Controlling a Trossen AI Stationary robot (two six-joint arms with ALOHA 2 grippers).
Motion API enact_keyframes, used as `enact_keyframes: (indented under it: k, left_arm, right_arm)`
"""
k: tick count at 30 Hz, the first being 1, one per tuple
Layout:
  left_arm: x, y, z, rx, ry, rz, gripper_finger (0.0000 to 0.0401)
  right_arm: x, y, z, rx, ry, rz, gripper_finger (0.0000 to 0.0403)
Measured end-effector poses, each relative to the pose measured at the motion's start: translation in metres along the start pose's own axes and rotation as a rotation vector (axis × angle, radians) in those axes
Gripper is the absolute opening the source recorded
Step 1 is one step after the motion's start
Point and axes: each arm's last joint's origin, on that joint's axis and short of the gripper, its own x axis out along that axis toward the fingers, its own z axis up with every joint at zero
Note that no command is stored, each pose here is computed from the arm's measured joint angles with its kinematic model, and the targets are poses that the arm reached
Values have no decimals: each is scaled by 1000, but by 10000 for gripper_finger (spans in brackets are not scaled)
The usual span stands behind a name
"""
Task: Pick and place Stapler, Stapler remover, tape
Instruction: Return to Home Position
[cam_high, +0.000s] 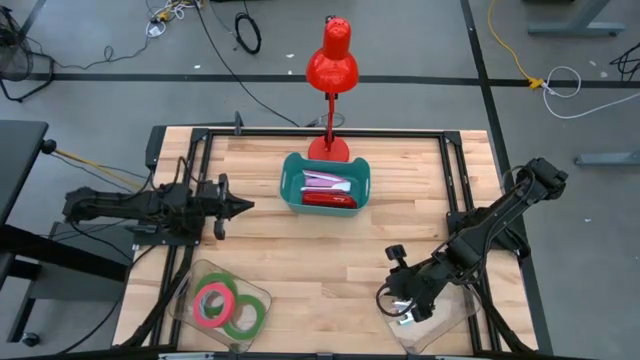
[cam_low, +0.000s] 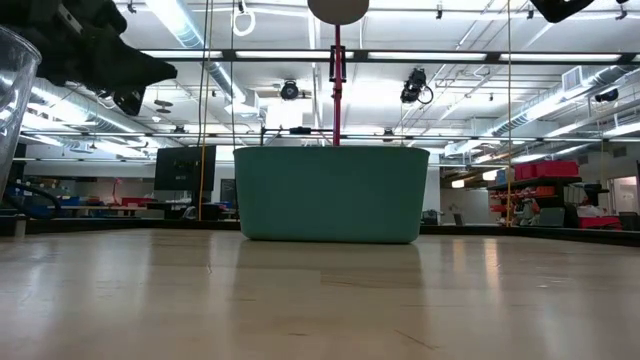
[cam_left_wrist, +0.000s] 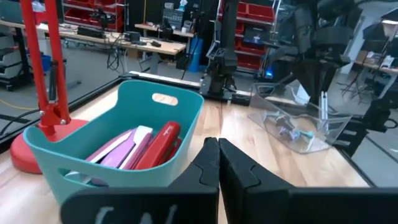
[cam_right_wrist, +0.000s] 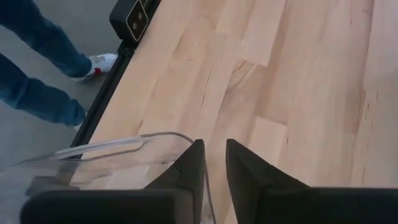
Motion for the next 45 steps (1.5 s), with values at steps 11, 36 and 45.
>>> enact_keyframes:
  k: [11, 36, 45]
  left_arm:
    - [-4, 2, -6, 33, 31, 24, 0]
    - [1, 5, -21, 10, -91, -11, 0]
    - [1, 7, -31, 13, 21, 15, 0]
  right_arm:
    - [0, 0, 0, 0, -2, 0, 64]
    - [1, -7, 3, 27, -6, 18, 64]
    - [1, -7, 3, 53, -4, 27, 64]
